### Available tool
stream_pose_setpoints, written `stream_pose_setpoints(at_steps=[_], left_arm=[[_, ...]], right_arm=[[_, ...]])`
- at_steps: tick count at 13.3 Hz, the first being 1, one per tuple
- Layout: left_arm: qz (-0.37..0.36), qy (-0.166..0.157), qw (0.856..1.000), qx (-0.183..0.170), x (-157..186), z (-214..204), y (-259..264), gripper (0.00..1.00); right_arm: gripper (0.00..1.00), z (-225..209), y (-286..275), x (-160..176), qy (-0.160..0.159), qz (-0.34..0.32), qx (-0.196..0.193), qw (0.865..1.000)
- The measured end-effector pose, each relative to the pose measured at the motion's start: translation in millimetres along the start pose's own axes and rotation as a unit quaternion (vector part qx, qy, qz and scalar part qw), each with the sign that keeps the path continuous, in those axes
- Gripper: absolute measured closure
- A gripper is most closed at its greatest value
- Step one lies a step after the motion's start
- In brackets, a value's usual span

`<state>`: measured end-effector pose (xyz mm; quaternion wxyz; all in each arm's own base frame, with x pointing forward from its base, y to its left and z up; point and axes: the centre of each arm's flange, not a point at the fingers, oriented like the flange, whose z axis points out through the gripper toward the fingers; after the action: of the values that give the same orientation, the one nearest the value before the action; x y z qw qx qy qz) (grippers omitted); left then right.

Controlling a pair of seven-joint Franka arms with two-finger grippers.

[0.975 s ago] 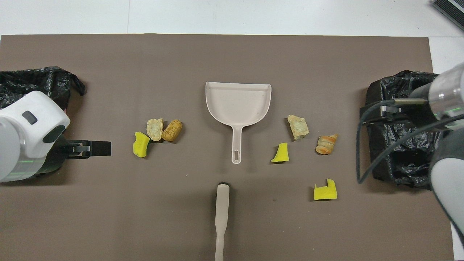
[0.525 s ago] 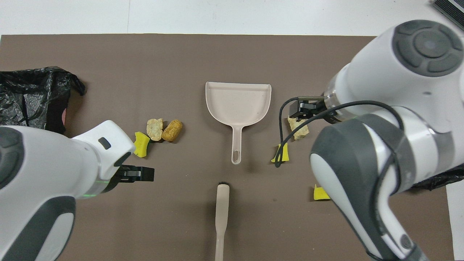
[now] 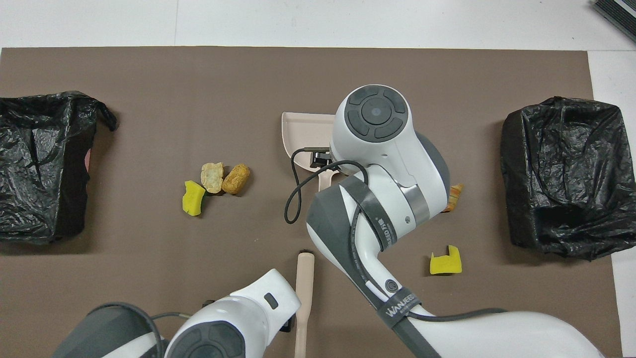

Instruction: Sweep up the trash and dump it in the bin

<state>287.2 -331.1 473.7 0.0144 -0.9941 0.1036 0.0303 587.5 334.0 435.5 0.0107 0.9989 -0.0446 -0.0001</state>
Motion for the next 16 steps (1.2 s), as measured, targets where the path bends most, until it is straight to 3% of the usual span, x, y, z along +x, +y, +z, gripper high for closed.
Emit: stream_pose_setpoints(at_steps=[6, 10, 13, 14, 16], left_arm=[[-0.008, 0.02, 1.0, -0.011, -61.0, 78.6, 62.0, 0.0], [-0.03, 0.004, 1.0, 0.002, -60.4, 116.2, 75.9, 0.0], [-0.036, -0.002, 0.999, 0.009, -60.6, 127.0, 78.6, 0.0], [-0.036, -0.002, 0.999, 0.009, -61.8, 127.7, 80.0, 0.0], [-0.038, -0.002, 0.999, 0.01, -63.7, 129.0, 81.8, 0.0]], right_arm=[[0.0, 60.9, -28.5, -9.7, -0.001, 0.008, 0.0, 1.0], [0.0, 99.3, -30.3, -22.9, 0.0, 0.002, 0.001, 1.0], [0.04, 103.5, -28.8, -25.7, -0.003, 0.001, -0.001, 1.0], [0.12, 102.1, -29.0, -26.0, -0.002, 0.001, -0.001, 1.0], [0.41, 98.7, -31.3, -27.5, 0.001, -0.001, 0.002, 1.0]])
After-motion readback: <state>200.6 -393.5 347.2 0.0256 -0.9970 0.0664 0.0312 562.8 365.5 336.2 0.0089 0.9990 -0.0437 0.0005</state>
